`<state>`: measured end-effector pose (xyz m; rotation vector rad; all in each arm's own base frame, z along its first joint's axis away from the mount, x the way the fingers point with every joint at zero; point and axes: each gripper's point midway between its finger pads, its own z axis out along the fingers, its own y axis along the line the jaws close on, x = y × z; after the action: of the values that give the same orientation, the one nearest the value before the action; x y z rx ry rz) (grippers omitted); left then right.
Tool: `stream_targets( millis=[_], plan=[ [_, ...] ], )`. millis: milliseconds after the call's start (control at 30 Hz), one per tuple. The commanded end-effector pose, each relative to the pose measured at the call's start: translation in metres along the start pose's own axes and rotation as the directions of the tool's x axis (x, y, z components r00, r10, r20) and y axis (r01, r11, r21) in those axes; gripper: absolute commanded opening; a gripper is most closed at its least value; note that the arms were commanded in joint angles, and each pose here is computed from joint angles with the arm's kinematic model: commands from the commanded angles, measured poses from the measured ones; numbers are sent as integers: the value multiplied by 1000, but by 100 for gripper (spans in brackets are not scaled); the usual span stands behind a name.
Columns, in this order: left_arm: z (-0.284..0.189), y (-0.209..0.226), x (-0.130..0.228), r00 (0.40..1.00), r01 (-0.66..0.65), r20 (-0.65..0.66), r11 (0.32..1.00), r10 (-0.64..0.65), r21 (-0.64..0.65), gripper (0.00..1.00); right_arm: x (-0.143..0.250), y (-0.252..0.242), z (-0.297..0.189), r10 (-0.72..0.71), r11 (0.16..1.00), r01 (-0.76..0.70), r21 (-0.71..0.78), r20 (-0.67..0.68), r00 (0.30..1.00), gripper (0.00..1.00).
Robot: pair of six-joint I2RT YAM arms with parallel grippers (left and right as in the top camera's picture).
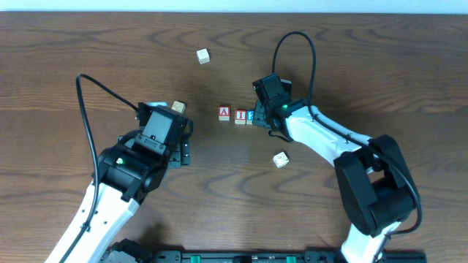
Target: Spell out Ai2
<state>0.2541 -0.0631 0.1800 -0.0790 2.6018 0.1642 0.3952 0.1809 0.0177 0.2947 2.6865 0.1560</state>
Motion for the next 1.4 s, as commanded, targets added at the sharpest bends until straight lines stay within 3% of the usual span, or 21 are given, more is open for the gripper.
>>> stream_targets(
  millis=[0, 633, 867, 933, 1033, 1133, 1167, 1233, 1267, 1300, 1367],
  plan=[
    [-2, 4, -4, 1000, 15, 21, 1000, -15, -18, 95, 3, 1, 3, 3, 1000, -3, 5, -7, 1000, 52],
    [-2, 4, -4, 1000, 19, 20, 1000, -18, -16, 95, 0, -2, 3, 3, 1000, -3, 25, 9, 1000, 54],
    [-2, 4, -6, 999, 21, 26, 1000, -20, -16, 95, -29, -32, -24, 29, 992, -42, 119, 104, 994, 73],
    [0, 4, -11, 999, 25, 43, 999, -24, -28, 95, -43, -40, -46, 25, 993, -40, 109, 135, 991, 87],
    [15, 5, -21, 997, 31, 76, 996, -24, -83, 95, -58, -59, -87, 45, 992, -64, 107, 174, 984, 97],
    [43, -9, -26, 997, 26, 68, 996, -20, -87, 96, -69, -82, -136, 57, 991, -83, 105, 225, 973, 99],
    [56, -15, -27, 998, 20, 56, 996, -15, -93, 95, -72, -90, -156, 57, 991, -85, 101, 249, 967, 99],
    [78, -25, -28, 999, 9, 34, 995, -5, -101, 80, -74, -102, -186, 53, 992, -83, 93, 292, 955, 99],
    [86, -29, -28, 1000, 6, 27, 995, -3, -99, 80, -74, -107, -197, 54, 992, -86, 91, 308, 950, 99],
    [95, -35, -28, 1000, 1, 18, 996, 0, -95, 72, -74, -113, -209, 58, 991, -93, 93, 324, 944, 99],
    [112, -45, -27, 1000, -2, 3, 997, 2, -76, 41, -69, -127, -229, 71, 987, -116, 108, 348, 935, 99]
  ],
)
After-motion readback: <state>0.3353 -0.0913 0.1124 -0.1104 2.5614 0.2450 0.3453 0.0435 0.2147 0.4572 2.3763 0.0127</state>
